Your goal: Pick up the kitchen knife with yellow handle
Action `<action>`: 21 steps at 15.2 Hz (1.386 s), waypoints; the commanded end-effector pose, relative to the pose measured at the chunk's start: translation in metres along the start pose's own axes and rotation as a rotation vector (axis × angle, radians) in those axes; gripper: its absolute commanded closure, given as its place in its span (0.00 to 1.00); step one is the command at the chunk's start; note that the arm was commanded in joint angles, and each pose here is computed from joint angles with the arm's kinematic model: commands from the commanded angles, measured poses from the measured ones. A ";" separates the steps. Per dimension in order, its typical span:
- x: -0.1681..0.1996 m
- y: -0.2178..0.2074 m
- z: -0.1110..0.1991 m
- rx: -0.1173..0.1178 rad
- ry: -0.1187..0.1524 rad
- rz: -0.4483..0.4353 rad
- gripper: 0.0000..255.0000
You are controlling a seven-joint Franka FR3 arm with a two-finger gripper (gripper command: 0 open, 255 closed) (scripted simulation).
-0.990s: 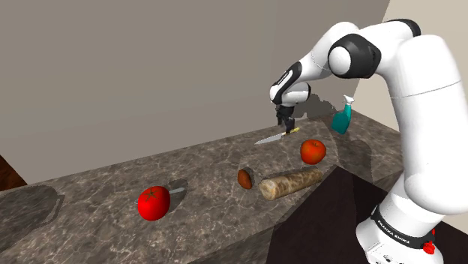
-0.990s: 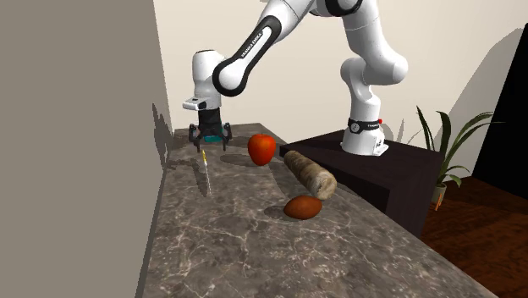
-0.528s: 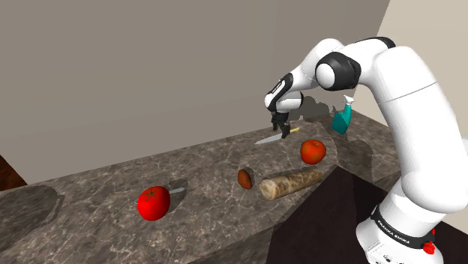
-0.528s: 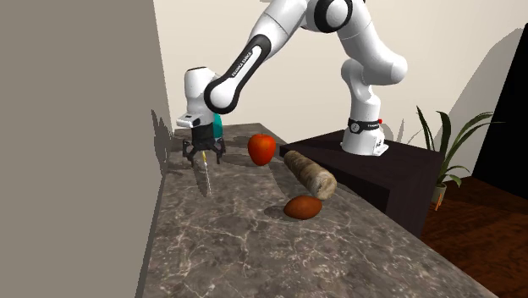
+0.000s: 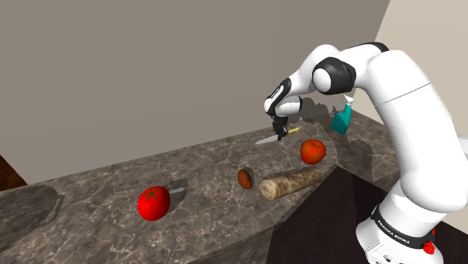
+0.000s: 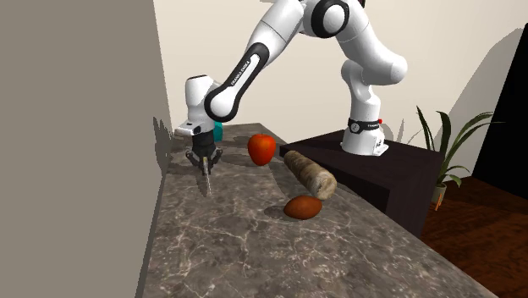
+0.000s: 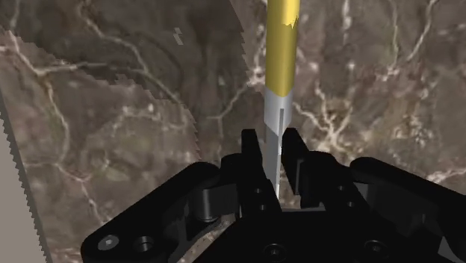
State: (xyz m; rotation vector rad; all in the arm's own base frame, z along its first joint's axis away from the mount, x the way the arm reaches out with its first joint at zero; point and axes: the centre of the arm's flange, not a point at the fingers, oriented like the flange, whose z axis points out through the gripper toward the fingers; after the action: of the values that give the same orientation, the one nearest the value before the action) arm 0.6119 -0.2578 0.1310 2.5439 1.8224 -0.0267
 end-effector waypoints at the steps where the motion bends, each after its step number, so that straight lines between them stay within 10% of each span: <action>1: 0.000 0.000 0.000 0.000 0.000 0.000 1.00; 21: -0.002 0.000 -0.074 0.000 0.000 0.000 1.00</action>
State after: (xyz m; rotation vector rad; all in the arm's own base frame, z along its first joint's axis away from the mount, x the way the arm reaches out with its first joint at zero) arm 0.6133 -0.2585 0.1990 2.5435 1.8223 -0.0262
